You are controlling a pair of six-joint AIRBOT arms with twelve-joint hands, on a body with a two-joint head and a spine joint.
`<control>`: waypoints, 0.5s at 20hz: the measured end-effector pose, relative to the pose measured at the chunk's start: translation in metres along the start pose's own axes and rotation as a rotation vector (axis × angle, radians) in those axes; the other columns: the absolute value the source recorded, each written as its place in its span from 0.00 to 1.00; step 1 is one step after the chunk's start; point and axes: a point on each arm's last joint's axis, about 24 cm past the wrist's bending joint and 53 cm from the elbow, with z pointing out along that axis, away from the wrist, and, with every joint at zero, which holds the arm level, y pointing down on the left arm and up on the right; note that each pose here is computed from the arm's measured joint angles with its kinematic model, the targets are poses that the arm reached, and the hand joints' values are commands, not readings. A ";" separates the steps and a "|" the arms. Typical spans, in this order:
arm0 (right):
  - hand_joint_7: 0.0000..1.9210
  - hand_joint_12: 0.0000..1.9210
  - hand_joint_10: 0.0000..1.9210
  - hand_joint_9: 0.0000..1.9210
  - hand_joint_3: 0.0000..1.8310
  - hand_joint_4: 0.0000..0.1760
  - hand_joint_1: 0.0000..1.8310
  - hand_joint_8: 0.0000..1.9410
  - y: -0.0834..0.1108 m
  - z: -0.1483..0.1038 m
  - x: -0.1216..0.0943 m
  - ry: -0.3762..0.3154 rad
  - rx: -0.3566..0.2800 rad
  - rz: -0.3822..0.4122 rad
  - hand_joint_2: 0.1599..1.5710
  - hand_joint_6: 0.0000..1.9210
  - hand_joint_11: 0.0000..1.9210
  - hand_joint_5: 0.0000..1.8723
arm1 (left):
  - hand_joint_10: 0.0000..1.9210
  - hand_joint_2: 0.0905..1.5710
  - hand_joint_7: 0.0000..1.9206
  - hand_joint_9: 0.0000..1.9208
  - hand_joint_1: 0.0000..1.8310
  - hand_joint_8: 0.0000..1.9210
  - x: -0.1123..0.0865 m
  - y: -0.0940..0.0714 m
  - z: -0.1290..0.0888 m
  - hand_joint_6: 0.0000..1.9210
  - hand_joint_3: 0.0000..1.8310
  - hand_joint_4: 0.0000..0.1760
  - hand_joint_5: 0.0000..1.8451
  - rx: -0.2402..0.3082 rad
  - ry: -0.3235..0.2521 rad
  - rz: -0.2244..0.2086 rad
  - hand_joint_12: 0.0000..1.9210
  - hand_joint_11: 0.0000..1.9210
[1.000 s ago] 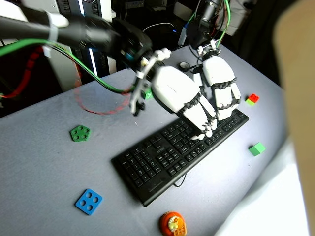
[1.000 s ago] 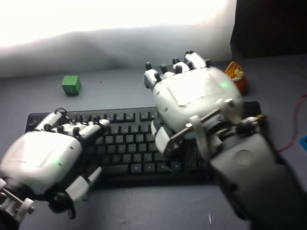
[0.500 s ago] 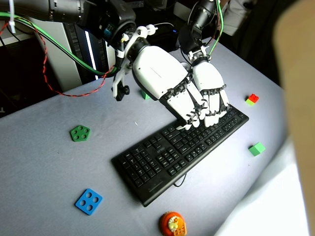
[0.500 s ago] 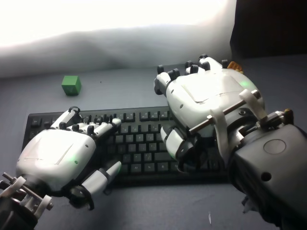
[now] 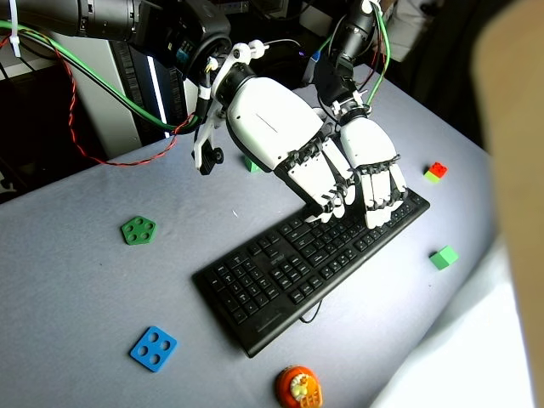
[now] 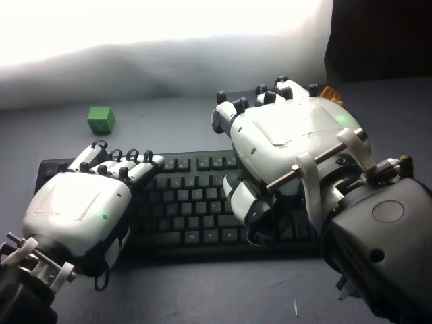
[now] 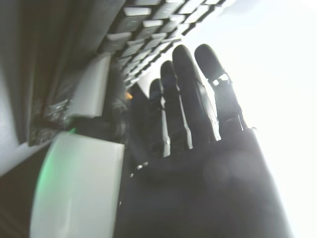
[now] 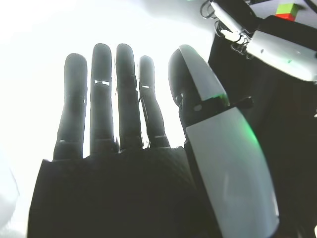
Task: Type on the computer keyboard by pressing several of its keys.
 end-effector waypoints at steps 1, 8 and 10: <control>0.27 0.82 0.44 0.12 0.00 0.00 0.48 0.01 0.000 0.000 0.000 0.001 -0.001 0.000 0.84 0.28 0.00 0.13 | 0.00 0.73 0.18 0.21 0.78 0.00 0.000 0.000 0.000 0.00 0.00 0.00 0.15 0.000 -0.001 -0.006 0.63 0.00; 0.26 0.82 0.44 0.12 0.00 0.00 0.44 0.00 -0.002 0.000 0.006 0.016 0.001 -0.004 0.85 0.27 0.00 0.12 | 0.01 0.85 0.23 0.24 0.05 0.01 0.004 -0.002 -0.001 0.00 0.01 0.03 0.17 -0.001 0.017 -0.016 0.65 0.00; 0.27 0.82 0.45 0.12 0.00 0.00 0.47 0.00 -0.002 -0.001 0.007 0.017 0.000 -0.004 0.84 0.27 0.00 0.14 | 0.01 0.84 0.24 0.25 0.00 0.01 0.005 -0.001 -0.001 0.00 0.00 0.01 0.18 -0.002 0.023 -0.013 0.67 0.00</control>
